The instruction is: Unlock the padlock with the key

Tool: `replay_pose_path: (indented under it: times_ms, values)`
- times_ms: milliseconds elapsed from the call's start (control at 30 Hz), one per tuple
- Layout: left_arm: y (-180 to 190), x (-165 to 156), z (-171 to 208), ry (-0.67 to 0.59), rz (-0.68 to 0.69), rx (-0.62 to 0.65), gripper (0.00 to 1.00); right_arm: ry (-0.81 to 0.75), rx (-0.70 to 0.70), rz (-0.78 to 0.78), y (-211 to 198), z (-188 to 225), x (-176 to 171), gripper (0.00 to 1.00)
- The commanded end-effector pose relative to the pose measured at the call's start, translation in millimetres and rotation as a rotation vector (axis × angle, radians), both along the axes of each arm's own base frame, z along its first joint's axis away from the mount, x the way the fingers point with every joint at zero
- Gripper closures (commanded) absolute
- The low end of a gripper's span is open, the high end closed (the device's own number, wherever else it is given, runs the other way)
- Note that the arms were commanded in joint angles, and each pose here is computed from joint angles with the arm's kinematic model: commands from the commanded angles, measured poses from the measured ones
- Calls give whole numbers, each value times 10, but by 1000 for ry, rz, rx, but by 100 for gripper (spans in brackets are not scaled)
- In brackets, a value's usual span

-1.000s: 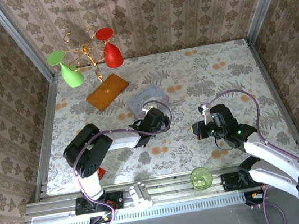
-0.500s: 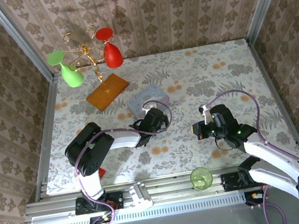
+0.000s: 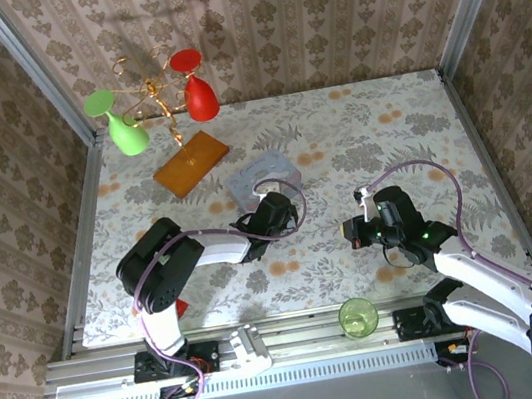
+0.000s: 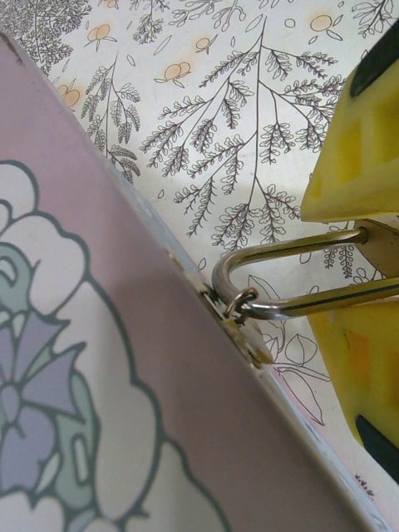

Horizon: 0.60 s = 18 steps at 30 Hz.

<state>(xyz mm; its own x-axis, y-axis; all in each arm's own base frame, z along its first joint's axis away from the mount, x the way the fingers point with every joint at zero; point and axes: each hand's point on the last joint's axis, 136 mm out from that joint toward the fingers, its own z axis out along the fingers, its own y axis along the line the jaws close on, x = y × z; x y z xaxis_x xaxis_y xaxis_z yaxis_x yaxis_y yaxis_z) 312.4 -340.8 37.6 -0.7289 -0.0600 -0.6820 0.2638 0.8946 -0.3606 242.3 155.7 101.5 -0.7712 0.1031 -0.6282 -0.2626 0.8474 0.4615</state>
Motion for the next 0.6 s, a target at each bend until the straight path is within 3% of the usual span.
replay_pose_path:
  times_ms: [0,267,400,467,567]
  values:
    - [-7,22,37,-13,-7,-10,71,5,-16,-15,-57,-45,-16,100]
    - [12,-1,-169,27,7,50,67,6,-17,-18,-62,-46,-18,100]
    - [-15,-9,-164,20,-4,46,76,4,-16,-20,-67,-43,-17,100]
    - [-15,-20,-97,2,-3,35,90,6,-17,-21,-70,-47,-19,100]
    - [-15,-45,25,-2,-2,-5,97,6,-7,-23,-65,-37,-24,100]
